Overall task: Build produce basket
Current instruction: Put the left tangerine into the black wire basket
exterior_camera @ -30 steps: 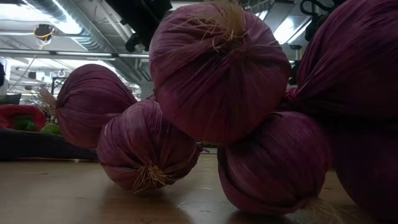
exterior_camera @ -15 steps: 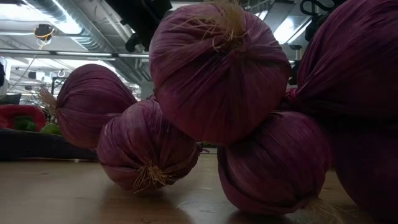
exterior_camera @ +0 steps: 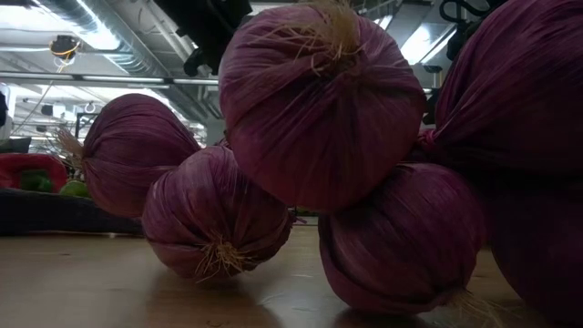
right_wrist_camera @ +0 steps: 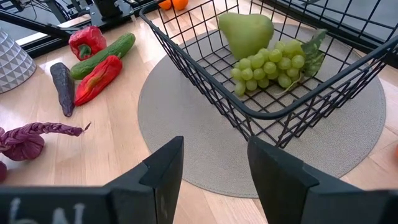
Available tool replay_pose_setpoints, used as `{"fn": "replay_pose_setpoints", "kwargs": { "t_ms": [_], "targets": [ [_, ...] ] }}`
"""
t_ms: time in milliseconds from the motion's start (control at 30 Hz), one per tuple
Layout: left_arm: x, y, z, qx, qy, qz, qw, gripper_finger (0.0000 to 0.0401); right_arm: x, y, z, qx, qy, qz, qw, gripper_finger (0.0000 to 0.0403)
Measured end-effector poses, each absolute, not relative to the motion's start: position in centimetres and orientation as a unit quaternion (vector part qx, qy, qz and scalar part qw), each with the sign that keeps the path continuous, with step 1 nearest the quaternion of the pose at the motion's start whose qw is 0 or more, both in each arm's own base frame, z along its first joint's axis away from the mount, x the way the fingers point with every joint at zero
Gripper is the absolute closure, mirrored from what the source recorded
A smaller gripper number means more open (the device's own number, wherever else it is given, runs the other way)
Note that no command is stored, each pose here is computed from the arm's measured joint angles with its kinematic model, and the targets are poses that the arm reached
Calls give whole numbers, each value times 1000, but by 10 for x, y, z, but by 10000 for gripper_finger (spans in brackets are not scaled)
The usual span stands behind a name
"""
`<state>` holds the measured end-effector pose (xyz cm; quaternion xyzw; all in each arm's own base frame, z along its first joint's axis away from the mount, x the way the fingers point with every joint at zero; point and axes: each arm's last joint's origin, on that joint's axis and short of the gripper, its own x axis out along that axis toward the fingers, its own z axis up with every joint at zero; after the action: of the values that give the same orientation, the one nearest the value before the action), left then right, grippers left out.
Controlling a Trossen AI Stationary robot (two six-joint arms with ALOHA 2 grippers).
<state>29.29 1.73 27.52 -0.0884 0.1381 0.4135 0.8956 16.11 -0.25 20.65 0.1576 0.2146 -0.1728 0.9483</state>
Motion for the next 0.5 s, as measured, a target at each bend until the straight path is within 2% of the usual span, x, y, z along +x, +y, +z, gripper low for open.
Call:
{"fn": "replay_pose_setpoints", "kwargs": {
  "t_ms": [500],
  "targets": [
    [293, 17, 275, -89, 138, 414, 896, 399, 161, -3, 206, 157, 215, -173, 948, 221]
  ]
}}
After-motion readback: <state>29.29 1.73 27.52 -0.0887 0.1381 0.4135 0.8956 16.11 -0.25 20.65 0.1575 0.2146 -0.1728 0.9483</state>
